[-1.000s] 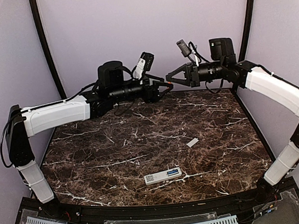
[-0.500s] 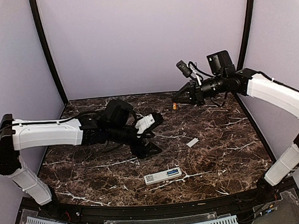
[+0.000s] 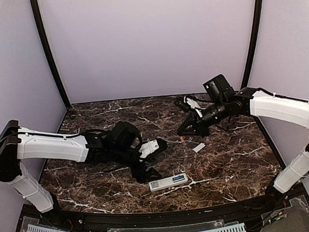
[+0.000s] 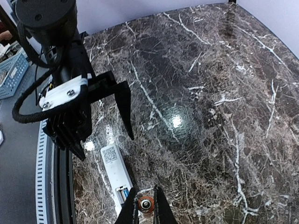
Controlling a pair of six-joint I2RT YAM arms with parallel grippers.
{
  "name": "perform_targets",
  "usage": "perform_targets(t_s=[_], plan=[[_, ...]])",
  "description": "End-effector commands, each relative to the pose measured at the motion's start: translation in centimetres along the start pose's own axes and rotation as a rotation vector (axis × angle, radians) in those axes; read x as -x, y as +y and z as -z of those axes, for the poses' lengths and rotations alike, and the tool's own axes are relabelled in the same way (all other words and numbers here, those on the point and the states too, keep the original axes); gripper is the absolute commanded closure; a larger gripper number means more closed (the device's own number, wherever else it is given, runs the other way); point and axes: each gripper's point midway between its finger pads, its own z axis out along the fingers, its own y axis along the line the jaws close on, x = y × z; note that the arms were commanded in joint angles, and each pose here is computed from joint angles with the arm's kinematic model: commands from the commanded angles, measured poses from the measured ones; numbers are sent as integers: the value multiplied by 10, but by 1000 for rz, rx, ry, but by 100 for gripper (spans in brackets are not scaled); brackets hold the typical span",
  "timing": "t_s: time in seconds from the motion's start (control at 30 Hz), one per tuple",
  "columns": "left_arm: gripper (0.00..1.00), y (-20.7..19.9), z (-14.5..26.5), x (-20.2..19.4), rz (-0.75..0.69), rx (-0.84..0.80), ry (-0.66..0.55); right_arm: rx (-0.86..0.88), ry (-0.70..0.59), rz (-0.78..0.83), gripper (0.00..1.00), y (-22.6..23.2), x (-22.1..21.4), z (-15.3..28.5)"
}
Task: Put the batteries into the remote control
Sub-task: Adjust the remote control without batteries at the center of the board.
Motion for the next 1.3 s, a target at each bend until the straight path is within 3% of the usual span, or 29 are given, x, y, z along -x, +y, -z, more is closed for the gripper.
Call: perform_targets(t_s=[0.0,0.37,0.7,1.27], plan=[[15,-14,3,-27,-33,-49,52,-29,71,103,100,11,-22,-12],[15,-22,-16,-83,-157,-47,118,-7,176,136,100,27,-56,-41],[22,-5,-32,-95,-185,36,123,24,221,134,100,40,-81,-62],[26,13,-47,-97,-127,120,126,55,288,112,100,48,-114,-90]])
